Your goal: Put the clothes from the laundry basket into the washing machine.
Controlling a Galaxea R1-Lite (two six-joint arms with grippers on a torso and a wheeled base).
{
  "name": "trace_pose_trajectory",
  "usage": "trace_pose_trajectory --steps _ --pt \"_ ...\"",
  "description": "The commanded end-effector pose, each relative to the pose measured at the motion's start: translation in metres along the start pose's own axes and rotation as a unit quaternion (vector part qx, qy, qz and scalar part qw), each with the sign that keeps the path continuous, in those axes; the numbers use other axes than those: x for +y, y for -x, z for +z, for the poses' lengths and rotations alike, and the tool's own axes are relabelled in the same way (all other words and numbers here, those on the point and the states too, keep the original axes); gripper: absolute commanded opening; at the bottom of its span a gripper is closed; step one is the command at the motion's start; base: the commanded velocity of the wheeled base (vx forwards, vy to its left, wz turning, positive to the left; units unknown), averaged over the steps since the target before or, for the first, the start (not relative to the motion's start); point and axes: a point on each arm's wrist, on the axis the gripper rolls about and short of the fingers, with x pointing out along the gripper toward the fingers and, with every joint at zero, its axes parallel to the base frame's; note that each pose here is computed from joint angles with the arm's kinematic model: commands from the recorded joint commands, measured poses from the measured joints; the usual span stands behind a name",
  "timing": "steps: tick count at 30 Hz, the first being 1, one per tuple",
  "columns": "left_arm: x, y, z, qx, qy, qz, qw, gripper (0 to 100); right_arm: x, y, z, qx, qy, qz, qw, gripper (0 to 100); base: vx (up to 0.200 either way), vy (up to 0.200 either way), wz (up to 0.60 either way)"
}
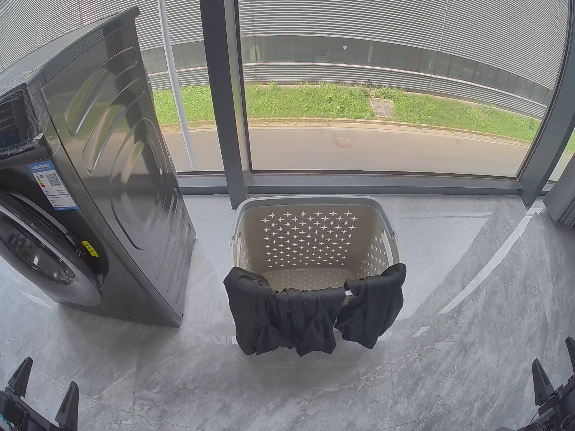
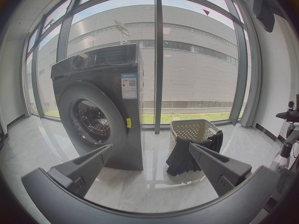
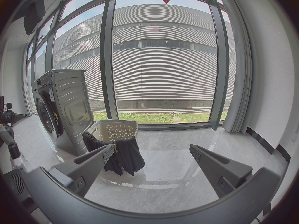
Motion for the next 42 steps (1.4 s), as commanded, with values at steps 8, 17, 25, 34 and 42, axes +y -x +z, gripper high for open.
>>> trace_pose_trajectory --steps 8,17,25,34,42 --pt "0.0001 0.0000 -0.0053 0.001 0.003 0.001 1.0000 100 0.0000 -0.0006 -0.0050 0.004 0.000 0.000 1.0000 100 0.000 0.200 0.00" --pt "0.0001 0.0000 -0.0053 0.001 0.003 0.001 1.0000 100 0.0000 -0.0006 -0.0050 0.004 0.000 0.000 1.0000 100 0.000 0.200 0.00" --pt "0.0001 0.0000 -0.0053 0.001 0.003 0.002 1.0000 100 0.0000 -0.0006 -0.0050 0.004 0.000 0.000 1.0000 100 0.000 0.200 0.00" --pt "0.0001 0.0000 -0.0053 0.001 0.003 0.002 1.0000 100 0.0000 -0.0006 -0.0050 0.004 0.000 0.000 1.0000 100 0.000 0.200 0.00" --pt "0.0001 0.0000 -0.0053 0.001 0.003 0.002 1.0000 100 0.0000 -0.0006 -0.0050 0.004 0.000 0.000 1.0000 100 0.000 0.200 0.00"
